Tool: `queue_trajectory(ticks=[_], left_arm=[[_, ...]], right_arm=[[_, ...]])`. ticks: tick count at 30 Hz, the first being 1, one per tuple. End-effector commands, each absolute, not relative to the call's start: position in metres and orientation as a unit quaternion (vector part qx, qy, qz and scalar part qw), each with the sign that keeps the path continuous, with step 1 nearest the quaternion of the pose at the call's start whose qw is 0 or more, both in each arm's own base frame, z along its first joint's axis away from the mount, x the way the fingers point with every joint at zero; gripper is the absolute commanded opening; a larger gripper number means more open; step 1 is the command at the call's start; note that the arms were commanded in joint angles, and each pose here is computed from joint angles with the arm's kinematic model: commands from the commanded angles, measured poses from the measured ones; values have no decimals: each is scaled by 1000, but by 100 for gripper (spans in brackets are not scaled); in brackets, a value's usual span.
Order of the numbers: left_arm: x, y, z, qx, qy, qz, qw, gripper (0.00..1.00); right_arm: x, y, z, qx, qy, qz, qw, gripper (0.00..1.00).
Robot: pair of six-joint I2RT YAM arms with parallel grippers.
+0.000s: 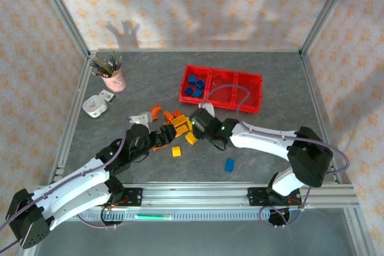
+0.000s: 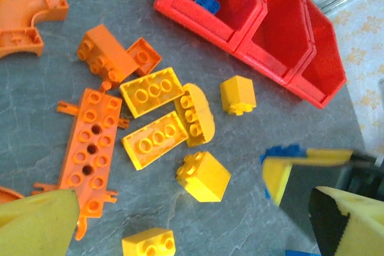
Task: Sort the legos into containers by color
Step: Pick up the lego from the bottom-center of the table, then place the lego in the container.
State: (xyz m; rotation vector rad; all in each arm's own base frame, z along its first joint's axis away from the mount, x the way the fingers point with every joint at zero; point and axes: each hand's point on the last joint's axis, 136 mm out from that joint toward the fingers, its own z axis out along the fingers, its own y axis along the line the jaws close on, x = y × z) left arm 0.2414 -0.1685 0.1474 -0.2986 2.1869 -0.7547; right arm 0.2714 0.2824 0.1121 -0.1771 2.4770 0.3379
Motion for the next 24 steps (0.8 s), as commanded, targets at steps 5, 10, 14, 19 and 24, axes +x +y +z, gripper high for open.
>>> queue_trajectory(ticks=[5, 10, 14, 19, 24], left_arm=[[274, -175, 176, -111, 850, -281, 432, 99], [293, -167, 168, -128, 851, -279, 427, 99], [304, -159, 164, -136, 850, -281, 424, 99], [312, -151, 161, -141, 853, -268, 424, 99], [315, -152, 160, -134, 857, -261, 424, 99]], right_arm=[[354, 284, 139, -51, 927, 94, 358, 37], [407, 288, 132, -38, 927, 72, 367, 37], [445, 293, 120, -31, 928, 63, 366, 38], [481, 297, 108, -26, 928, 38, 369, 47], [493, 305, 122, -31, 925, 52, 375, 61]])
